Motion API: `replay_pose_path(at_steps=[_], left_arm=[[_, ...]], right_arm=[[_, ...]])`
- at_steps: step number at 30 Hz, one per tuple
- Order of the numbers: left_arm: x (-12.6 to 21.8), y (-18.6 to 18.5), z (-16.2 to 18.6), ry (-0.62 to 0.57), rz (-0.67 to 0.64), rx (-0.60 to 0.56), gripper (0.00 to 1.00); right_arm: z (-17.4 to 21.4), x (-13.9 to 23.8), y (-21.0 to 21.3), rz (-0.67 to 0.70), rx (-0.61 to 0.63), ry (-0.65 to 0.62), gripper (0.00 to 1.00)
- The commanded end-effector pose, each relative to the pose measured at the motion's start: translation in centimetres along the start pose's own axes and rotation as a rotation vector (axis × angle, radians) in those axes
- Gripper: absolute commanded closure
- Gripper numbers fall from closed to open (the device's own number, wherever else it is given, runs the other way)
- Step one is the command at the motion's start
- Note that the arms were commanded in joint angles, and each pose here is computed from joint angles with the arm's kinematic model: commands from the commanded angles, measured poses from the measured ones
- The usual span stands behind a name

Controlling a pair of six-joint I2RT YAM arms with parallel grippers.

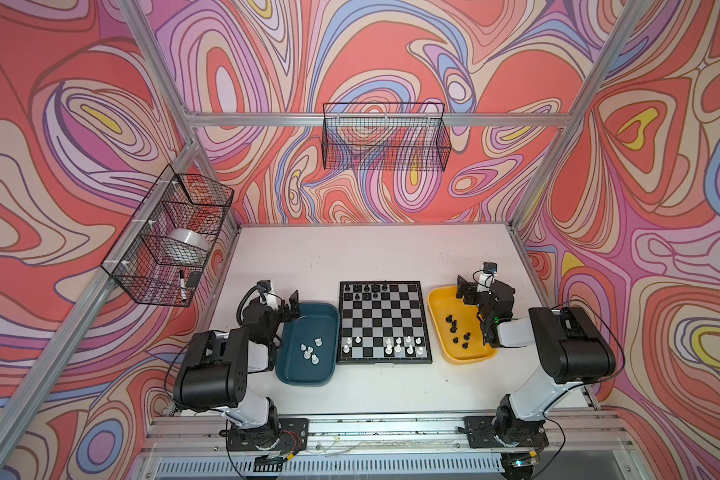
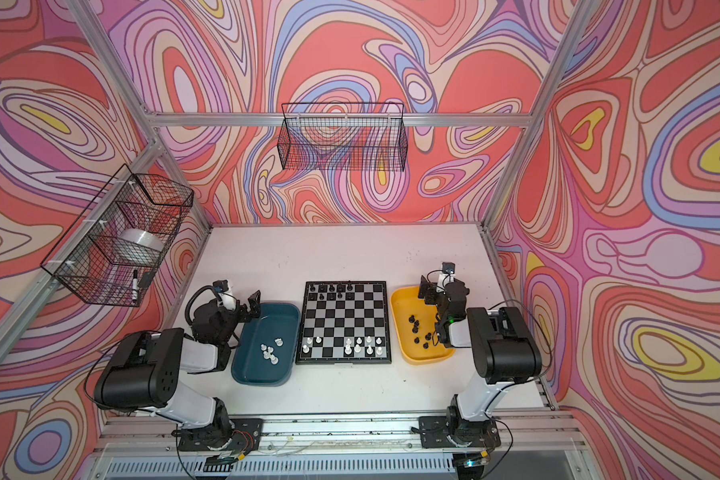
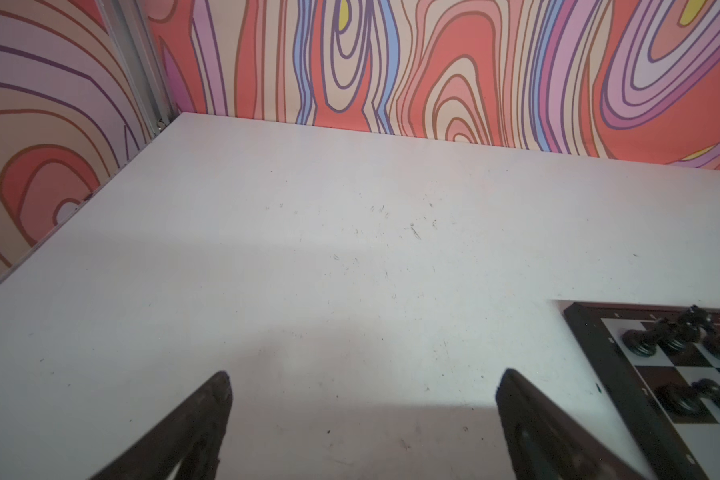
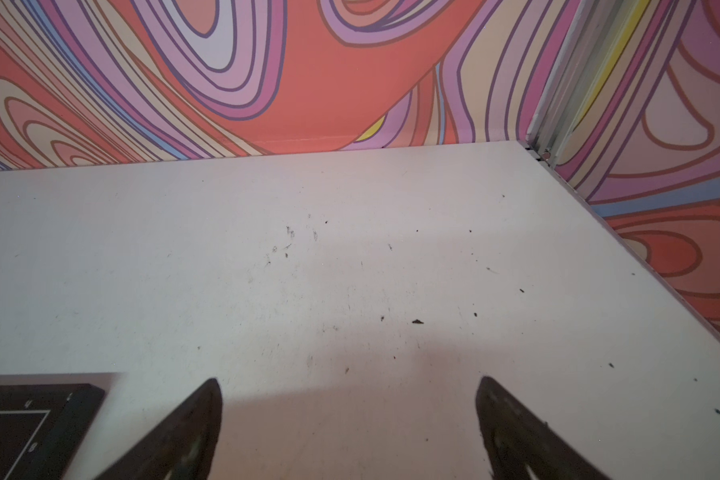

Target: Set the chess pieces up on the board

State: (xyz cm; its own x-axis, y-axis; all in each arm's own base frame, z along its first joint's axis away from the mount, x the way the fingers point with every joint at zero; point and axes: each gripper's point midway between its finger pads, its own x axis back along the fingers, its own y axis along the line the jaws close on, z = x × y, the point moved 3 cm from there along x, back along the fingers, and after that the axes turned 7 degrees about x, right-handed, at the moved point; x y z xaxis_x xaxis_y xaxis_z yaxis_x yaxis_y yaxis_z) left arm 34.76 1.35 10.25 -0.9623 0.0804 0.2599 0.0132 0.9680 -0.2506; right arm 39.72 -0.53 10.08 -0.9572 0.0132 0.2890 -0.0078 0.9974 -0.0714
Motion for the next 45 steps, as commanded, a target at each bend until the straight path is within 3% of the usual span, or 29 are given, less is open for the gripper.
replay_pose_path(at_steps=[1,8,13,22,30,34,41,45], left_arm=[[-0.4,-0.5,-0.2,0.019,0.023,-0.016,0.0],[0.5,-0.7,-0.8,-0.017,0.025,-0.024,0.0],[0.5,-1.0,-2.2,0.032,0.015,-0.019,0.0],[1.6,-1.8,-4.1,0.083,0.022,-0.067,0.0],[2.6,-3.5,-6.8,0.358,0.07,-0.168,0.0],[4.3,-4.6,-7.9,0.483,0.12,-0.218,0.0],[6.3,-5.7,-11.1,0.631,0.13,-0.227,0.0],[7.3,-6.6,-12.8,0.648,0.16,-0.237,0.0]], right_arm=[[-1.2,-0.4,-0.4,0.026,-0.005,0.028,0.01],[-2.9,-0.1,-1.1,0.066,-0.015,0.047,0.02],[-5.1,0.9,-2.0,0.118,-0.049,0.028,0.02],[-7.4,2.3,-1.2,0.078,-0.235,0.283,0.02],[-10.3,7.4,0.0,0.105,-0.263,0.375,0.02],[-10.7,10.1,0.9,0.075,-0.262,0.462,0.07],[-9.3,13.9,2.4,0.027,-0.289,0.613,0.19],[-8.4,15.8,3.0,0.01,-0.316,0.689,0.25]])
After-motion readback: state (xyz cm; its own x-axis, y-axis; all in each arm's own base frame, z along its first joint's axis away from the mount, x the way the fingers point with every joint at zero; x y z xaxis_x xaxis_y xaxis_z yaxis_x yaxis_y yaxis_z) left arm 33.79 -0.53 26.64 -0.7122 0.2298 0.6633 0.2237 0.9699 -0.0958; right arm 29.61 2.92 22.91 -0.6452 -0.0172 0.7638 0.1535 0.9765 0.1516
